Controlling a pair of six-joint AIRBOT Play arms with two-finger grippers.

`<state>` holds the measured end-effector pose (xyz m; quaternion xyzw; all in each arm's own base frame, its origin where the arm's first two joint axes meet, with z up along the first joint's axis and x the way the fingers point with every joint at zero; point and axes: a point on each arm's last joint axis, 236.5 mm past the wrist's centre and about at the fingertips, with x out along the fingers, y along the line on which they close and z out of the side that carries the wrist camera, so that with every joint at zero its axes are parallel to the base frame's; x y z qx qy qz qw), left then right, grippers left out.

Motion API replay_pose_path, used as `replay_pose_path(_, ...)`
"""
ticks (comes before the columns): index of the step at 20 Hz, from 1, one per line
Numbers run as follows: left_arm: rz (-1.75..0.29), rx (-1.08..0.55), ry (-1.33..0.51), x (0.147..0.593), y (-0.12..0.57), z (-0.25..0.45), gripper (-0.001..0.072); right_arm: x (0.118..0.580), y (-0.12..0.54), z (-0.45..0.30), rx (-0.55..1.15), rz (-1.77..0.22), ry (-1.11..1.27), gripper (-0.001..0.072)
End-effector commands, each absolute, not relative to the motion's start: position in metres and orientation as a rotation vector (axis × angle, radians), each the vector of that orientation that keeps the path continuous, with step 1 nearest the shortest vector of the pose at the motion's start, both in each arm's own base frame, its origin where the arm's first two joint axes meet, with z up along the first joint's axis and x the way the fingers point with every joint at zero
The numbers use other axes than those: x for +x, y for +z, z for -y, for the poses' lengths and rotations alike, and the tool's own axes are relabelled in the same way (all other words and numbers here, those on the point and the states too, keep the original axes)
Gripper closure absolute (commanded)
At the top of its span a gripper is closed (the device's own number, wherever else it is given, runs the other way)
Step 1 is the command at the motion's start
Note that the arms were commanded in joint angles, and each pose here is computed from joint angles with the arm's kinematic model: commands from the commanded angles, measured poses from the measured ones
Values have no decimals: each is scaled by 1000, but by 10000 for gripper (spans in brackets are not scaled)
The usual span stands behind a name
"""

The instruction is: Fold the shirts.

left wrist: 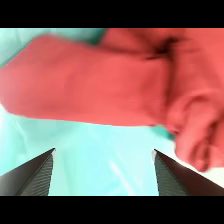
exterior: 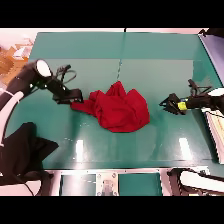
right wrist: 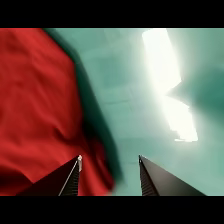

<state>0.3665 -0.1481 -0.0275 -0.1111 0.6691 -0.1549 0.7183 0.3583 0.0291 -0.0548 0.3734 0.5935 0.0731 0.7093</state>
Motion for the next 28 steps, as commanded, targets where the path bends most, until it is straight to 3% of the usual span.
replay_pose_path(1,-1465,-409,-273,370,-75,145,41,392,-80,-57,931,-1329,270,289)
replay_pose_path(7,-1444,-584,-277,394,-111,169,43,417,-110,-111,845,-1428,383,297)
replay_pose_path(8,-1440,-595,-272,396,-113,170,45,417,-110,-117,835,-1438,399,331)
replay_pose_path(9,-1432,-604,-267,398,-115,170,142,418,-109,-121,825,-1437,408,403)
replay_pose_path(10,-1417,-602,-263,402,-115,169,349,420,-107,-123,819,-1432,415,504)
replay_pose_path(11,-1403,-589,-273,405,-113,169,646,423,-103,-123,812,-1424,423,651)
replay_pose_path(12,-1388,-566,-293,408,-110,169,679,427,-98,-122,807,-1414,434,698)
replay_pose_path(17,-1294,-418,-339,437,-55,160,681,452,-38,-80,778,-1275,419,701)
replay_pose_path(22,-1166,-238,-313,438,36,131,681,436,26,6,683,-1156,206,702)
replay_pose_path(28,-708,-209,-392,420,244,132,681,403,177,16,540,-813,195,700)
